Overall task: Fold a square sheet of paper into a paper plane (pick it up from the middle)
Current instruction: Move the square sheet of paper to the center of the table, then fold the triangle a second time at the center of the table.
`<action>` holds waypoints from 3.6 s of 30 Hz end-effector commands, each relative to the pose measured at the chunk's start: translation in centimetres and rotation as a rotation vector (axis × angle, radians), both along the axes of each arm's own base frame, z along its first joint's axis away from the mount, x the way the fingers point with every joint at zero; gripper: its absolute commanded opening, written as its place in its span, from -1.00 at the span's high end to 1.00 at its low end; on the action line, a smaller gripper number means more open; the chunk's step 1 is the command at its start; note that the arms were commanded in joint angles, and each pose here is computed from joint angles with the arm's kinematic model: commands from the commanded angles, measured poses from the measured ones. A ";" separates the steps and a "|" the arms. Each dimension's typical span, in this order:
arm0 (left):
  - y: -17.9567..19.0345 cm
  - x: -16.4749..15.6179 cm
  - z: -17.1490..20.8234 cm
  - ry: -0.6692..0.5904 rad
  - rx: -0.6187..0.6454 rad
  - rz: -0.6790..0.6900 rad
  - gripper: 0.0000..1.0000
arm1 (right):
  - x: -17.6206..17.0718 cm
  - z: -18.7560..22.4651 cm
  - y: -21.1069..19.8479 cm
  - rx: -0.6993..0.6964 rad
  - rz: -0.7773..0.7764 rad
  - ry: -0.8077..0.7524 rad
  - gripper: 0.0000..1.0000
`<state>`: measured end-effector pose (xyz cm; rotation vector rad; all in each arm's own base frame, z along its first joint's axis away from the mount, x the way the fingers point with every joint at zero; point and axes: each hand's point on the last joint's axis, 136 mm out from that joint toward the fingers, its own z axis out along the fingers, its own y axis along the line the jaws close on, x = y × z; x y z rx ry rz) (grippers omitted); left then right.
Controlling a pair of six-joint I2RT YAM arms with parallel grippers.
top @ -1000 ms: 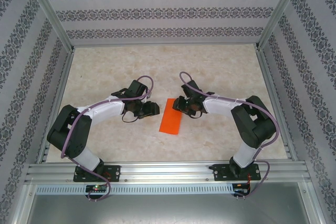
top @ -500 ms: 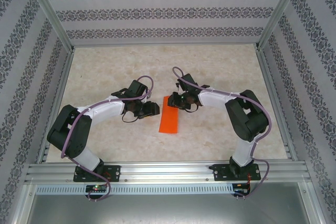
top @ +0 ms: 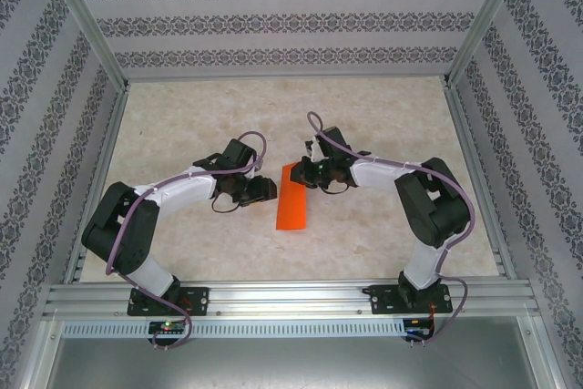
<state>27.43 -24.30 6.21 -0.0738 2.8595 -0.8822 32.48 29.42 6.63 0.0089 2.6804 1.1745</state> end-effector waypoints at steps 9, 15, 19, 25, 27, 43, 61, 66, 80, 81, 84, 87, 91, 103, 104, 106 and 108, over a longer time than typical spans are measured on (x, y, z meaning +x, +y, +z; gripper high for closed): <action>0.3 0.8 2.5 -0.079 -0.011 0.028 -0.04 | 0.7 2.7 2.1 0.206 0.015 -0.026 0.69; 0.8 0.6 3.3 -0.100 -0.002 0.032 -0.05 | 1.2 2.0 1.6 0.199 0.000 -0.013 0.71; 0.6 0.5 2.9 -0.092 -0.013 0.034 -0.07 | 1.0 1.1 1.1 0.141 0.022 0.007 0.59; 0.1 0.4 2.3 -0.070 -0.030 0.020 -0.07 | 1.2 -1.4 -1.8 -0.039 -0.026 0.035 0.19; 0.2 0.3 2.2 -0.066 -0.027 0.015 -0.07 | 1.4 -1.2 -3.4 -0.134 -0.054 0.011 0.15; -0.4 0.2 0.6 -0.030 -0.038 -0.004 -0.10 | -2.0 -0.4 -6.0 -0.216 -0.244 -0.014 -0.23; -2.4 0.0 -1.8 0.059 -0.110 -0.074 -0.20 | -2.8 -2.5 -3.6 -0.166 -0.234 0.032 0.15; -3.1 0.2 -1.9 0.068 -0.143 -0.088 -0.19 | -3.3 -2.9 -3.9 -0.171 -0.238 0.036 0.15; -4.3 0.4 -1.2 0.074 -0.215 -0.111 0.05 | -4.1 -3.3 -4.2 -0.175 -0.237 0.038 0.15; -4.5 0.4 -1.0 0.072 -0.227 -0.112 0.06 | -4.1 -3.3 -4.2 -0.177 -0.234 0.037 0.15; -5.0 0.8 -0.2 0.063 -0.250 -0.119 0.06 | -4.3 -3.3 -4.3 -0.184 -0.238 0.036 0.15; -5.4 1.1 0.1 0.062 -0.265 -0.127 0.06 | -4.4 -3.2 -4.5 -0.188 -0.242 0.032 0.14; -5.9 1.6 0.4 0.060 -0.286 -0.135 0.07 | -4.8 -3.0 -4.8 -0.194 -0.246 0.026 0.14; -7.2 2.8 -0.7 0.093 -0.286 -0.186 0.20 | -5.9 -1.6 -6.5 -0.218 -0.277 -0.005 0.12; -7.3 2.9 -0.6 0.092 -0.286 -0.189 0.24 | -5.9 -1.4 -6.6 -0.215 -0.278 -0.012 0.11; -7.3 3.1 -0.5 0.088 -0.284 -0.191 0.31 | -6.0 -1.0 -6.8 -0.213 -0.282 -0.030 0.09; -7.4 3.2 -0.2 0.083 -0.285 -0.190 0.48 | -6.1 -0.4 -6.9 -0.210 -0.283 -0.059 0.09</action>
